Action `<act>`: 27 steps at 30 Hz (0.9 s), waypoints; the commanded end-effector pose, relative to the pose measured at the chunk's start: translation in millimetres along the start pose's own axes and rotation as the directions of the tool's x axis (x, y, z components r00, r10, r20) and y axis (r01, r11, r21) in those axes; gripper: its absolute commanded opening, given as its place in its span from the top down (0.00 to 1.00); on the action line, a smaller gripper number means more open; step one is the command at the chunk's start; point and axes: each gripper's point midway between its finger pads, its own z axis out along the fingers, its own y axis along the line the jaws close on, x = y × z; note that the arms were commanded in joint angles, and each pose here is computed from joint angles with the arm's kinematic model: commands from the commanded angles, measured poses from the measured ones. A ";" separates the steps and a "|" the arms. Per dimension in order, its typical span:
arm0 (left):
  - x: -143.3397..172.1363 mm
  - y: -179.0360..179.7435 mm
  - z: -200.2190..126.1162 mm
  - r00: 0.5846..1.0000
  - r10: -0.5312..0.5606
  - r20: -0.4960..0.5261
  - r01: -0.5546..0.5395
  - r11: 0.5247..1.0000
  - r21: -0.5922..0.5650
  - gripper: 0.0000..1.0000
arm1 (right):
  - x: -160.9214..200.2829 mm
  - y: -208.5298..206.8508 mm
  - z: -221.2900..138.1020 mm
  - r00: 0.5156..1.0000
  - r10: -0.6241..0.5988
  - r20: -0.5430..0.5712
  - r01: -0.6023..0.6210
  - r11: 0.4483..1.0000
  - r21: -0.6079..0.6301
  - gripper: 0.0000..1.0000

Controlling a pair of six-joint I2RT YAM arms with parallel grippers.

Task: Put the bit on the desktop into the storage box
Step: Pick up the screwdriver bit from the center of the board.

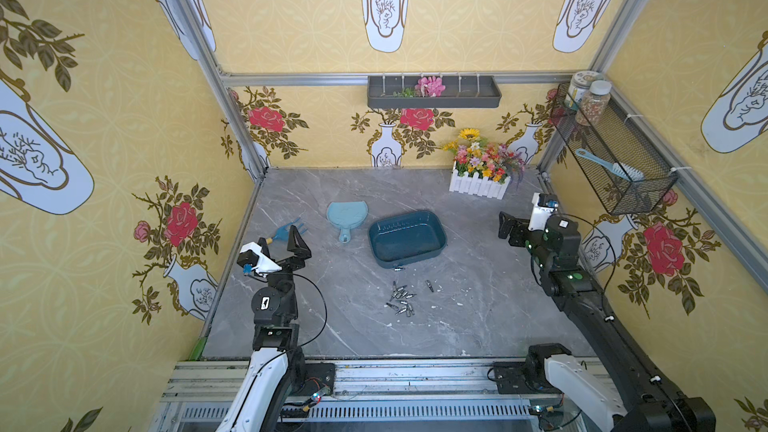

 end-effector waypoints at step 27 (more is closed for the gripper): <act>98.6 -54.7 -23.2 0.644 -0.206 -0.737 0.281 0.959 -0.023 0.00 | 192.7 211.7 -9.9 0.436 -0.528 -0.729 0.314 0.848 -0.426 0.01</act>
